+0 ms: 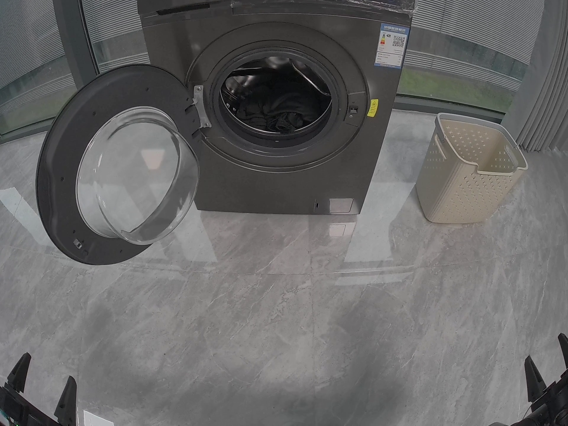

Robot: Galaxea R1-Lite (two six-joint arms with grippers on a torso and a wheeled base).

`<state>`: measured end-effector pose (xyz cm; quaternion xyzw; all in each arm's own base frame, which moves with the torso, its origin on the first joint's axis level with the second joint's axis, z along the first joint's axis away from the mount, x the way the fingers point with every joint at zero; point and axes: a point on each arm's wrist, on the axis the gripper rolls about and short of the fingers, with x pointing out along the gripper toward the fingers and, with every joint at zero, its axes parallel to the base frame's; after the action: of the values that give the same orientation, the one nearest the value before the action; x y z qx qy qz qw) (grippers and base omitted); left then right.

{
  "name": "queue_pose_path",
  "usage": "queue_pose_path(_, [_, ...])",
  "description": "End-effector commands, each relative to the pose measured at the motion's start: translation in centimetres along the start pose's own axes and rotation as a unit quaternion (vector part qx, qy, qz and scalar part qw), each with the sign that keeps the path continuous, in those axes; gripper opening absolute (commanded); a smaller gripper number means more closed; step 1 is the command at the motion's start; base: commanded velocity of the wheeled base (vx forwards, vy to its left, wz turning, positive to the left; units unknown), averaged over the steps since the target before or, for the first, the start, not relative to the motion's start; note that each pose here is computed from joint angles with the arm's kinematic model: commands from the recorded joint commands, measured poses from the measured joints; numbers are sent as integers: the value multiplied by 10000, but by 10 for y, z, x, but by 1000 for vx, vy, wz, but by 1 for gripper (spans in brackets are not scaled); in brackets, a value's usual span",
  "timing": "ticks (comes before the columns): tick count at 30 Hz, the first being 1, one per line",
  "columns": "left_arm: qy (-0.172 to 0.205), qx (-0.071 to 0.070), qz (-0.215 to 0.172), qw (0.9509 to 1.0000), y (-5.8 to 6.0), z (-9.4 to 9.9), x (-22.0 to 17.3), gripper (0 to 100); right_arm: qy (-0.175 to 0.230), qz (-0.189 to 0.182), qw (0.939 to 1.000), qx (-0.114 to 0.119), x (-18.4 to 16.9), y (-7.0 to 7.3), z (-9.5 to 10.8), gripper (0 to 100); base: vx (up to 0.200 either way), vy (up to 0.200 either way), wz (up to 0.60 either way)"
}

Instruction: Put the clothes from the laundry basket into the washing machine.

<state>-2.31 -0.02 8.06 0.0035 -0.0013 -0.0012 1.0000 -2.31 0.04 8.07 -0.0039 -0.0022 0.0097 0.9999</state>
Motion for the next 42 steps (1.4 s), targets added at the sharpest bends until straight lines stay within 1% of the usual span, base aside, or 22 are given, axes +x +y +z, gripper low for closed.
queue_pose_path(1, [51,-5,4,10000,0,-5,1,100,21,-5,10000,0,0,0,-5,100,0,200,0])
queue_pose_path(15, [51,-5,-4,10000,0,-5,1,100,21,-5,10000,0,0,0,-5,100,0,200,0])
queue_pose_path(21, [43,18,-19,10000,0,-5,1,100,21,-5,10000,0,0,0,-5,100,0,200,0])
queue_pose_path(24, [43,126,-12,9999,0,-5,1,100,21,-5,10000,0,0,0,-5,100,0,0,0])
queue_pose_path(25, [43,126,-12,9999,0,-5,1,100,21,-5,10000,0,0,0,-5,100,0,0,0])
queue_pose_path(26, [51,56,-27,10000,0,-5,1,100,21,-5,10000,8,0,0,-5,100,0,0,0])
queue_pose_path(28, [58,18,-50,10000,0,-5,1,100,21,-5,10000,8,0,0,-5,100,100,0,0])
queue_pose_path(33, [51,49,-43,10000,0,-5,1,100,21,-12,10000,23,0,0,-5,100,200,0,0])
queue_pose_path(38, [51,33,-43,10000,0,-5,1,100,21,-20,10000,23,0,0,-5,100,200,0,0])
queue_pose_path(42, [43,49,-27,10000,0,-5,1,100,21,-20,10000,31,0,0,-5,100,200,0,0])
